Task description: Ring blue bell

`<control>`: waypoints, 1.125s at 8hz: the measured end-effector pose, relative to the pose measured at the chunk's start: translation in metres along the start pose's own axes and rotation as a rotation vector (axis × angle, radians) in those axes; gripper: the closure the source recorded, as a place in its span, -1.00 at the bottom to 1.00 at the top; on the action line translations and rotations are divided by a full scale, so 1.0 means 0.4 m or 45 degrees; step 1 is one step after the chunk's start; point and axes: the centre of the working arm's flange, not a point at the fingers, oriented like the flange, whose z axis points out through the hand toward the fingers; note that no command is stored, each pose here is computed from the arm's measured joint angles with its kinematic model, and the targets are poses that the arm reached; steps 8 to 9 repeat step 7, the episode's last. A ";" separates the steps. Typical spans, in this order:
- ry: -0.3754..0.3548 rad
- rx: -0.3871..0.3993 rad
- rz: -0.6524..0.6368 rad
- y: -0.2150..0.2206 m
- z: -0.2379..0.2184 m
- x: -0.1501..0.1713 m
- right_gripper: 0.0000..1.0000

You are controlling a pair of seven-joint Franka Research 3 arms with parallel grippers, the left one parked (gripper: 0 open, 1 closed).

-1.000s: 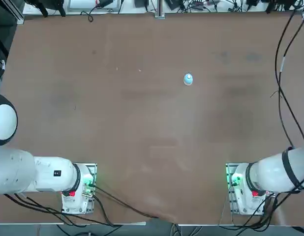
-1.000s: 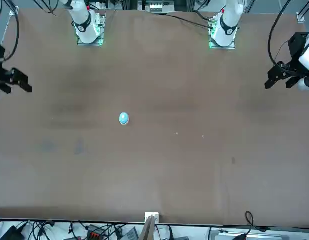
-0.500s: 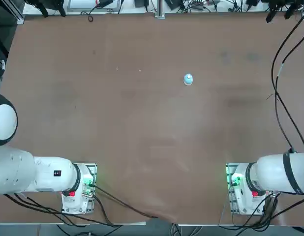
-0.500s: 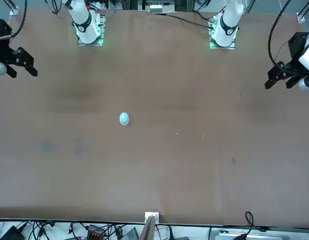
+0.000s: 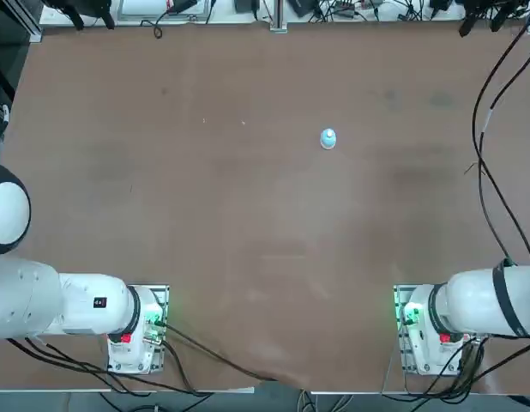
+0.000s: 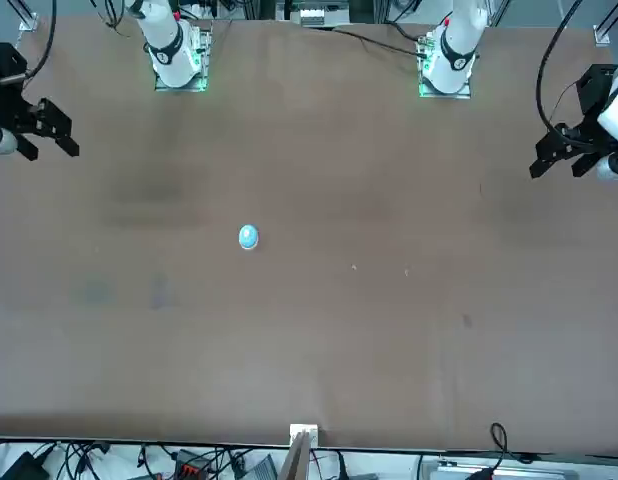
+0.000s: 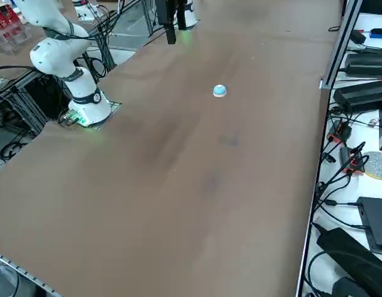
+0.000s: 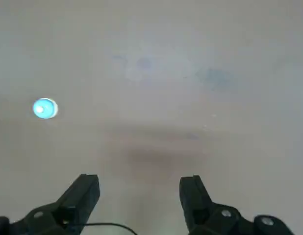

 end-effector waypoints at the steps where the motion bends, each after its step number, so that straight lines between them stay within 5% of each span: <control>1: 0.007 0.021 0.013 0.009 -0.005 0.002 -1.00; 9: 0.000 -0.013 0.028 0.035 -0.004 0.008 -1.00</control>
